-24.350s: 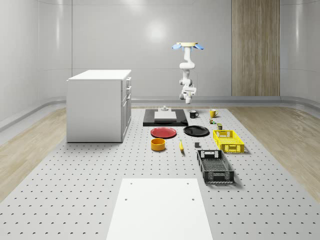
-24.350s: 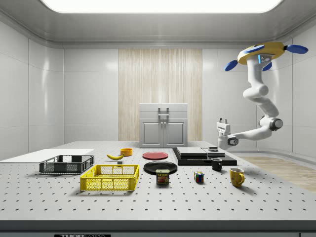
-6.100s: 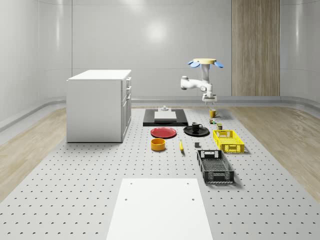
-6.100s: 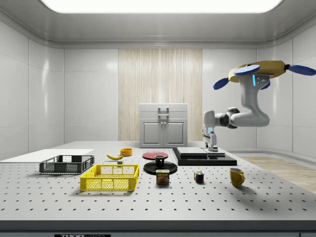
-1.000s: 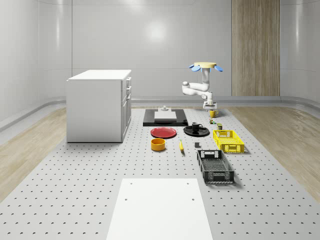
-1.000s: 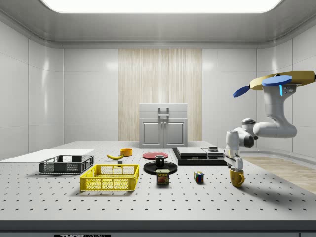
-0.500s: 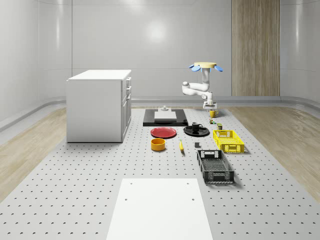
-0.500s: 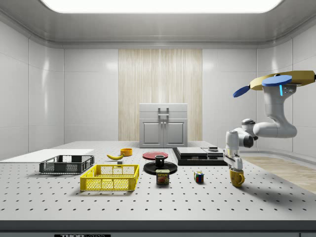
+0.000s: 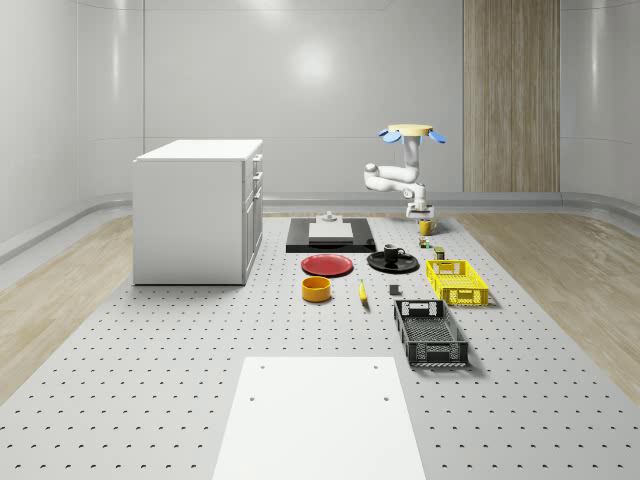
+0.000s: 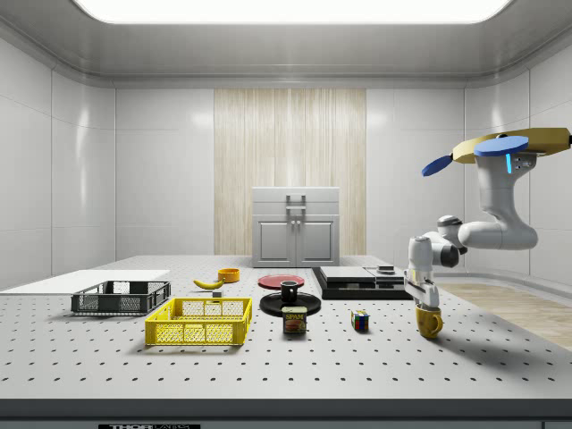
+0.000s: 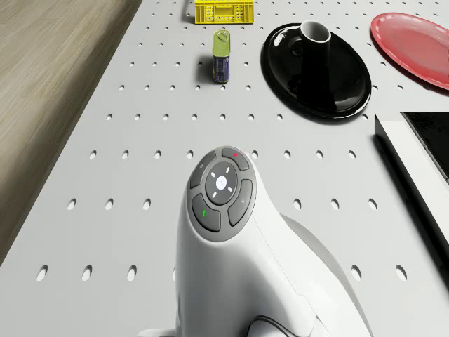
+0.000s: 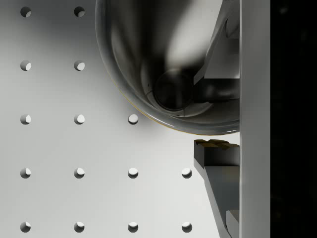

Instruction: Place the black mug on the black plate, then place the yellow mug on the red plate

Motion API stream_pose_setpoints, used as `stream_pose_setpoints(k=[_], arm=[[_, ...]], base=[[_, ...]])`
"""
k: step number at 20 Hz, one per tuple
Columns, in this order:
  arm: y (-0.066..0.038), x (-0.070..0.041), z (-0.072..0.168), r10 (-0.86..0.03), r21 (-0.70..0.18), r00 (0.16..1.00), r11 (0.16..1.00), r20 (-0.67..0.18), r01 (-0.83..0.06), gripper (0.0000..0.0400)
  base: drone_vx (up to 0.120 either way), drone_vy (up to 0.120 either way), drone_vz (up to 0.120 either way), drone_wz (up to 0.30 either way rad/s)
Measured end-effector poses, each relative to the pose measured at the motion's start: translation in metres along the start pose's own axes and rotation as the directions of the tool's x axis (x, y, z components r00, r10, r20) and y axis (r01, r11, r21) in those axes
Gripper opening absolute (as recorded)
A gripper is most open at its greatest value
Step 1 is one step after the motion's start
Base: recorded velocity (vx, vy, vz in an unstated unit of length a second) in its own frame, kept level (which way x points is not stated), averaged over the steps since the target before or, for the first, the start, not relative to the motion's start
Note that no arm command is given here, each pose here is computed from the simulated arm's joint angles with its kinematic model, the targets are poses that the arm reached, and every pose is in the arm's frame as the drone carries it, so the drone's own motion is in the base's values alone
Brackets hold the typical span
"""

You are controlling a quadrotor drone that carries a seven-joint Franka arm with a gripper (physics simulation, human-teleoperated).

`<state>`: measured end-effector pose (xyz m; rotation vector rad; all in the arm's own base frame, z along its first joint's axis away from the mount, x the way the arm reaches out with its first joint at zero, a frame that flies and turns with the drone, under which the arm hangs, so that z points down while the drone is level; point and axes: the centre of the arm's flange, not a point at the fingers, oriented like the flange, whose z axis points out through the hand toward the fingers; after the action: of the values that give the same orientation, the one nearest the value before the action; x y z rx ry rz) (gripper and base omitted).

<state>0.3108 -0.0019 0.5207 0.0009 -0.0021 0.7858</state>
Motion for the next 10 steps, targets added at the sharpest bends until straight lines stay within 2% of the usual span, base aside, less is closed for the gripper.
stream_pose_setpoints(k=[7,10], arm=[[0.000,0.000,-0.011,0.000,0.000,1.000,1.000,0.000,0.000,0.0101],[0.000,0.000,-0.023,0.000,0.000,1.000,1.000,0.000,0.000,0.0100]], base=[[0.000,0.000,0.000,0.000],[0.000,0.000,0.120,0.000]])
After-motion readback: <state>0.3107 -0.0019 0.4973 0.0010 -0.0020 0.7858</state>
